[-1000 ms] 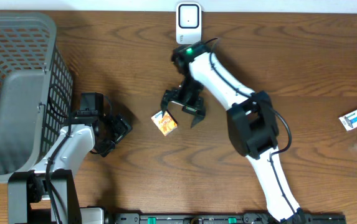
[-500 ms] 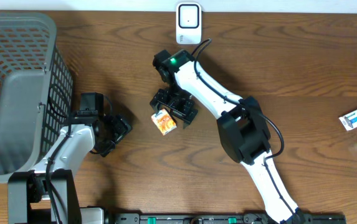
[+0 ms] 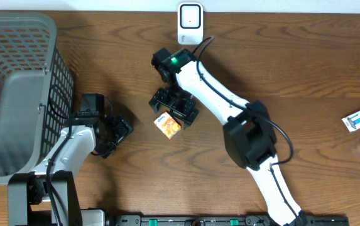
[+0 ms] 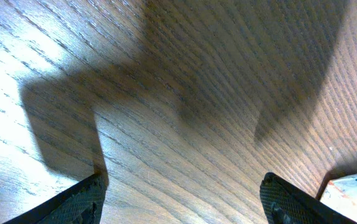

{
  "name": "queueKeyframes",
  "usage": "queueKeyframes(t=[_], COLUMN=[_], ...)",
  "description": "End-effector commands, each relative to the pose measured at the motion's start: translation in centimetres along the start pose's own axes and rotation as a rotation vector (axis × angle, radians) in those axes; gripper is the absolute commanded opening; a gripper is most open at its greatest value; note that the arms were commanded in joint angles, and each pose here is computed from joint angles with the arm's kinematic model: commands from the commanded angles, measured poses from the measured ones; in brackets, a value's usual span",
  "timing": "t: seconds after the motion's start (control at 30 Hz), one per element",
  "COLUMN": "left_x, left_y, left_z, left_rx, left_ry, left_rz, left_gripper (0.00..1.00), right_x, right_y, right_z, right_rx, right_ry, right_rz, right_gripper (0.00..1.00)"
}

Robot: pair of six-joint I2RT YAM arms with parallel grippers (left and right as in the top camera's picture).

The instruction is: Scan the item barcode

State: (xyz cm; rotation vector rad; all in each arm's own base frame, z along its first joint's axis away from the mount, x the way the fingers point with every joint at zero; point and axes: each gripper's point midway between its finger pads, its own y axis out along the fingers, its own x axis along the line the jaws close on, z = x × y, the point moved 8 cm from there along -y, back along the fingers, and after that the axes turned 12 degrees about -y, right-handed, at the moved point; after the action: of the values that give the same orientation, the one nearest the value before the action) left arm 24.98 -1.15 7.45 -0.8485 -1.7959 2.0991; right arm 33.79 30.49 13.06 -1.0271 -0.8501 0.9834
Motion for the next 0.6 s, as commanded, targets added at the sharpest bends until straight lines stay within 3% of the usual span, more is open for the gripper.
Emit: queueKeyframes(t=[0.0, 0.57], left_x=[6.9, 6.9], left_y=[3.5, 3.5], left_z=[1.3, 1.3], left_rx=[0.017, 0.017], left_ry=[-0.046, -0.046], left_rz=[-0.334, -0.334], left_gripper=[0.82, 0.82], right_x=[0.0, 0.5], right_y=[-2.3, 1.6], right_z=[1.1, -0.6], right_rx=[-0.039, -0.117], right_ry=[-0.045, 0.055], right_rz=[-0.024, 0.066], right_gripper=[0.99, 0.99])
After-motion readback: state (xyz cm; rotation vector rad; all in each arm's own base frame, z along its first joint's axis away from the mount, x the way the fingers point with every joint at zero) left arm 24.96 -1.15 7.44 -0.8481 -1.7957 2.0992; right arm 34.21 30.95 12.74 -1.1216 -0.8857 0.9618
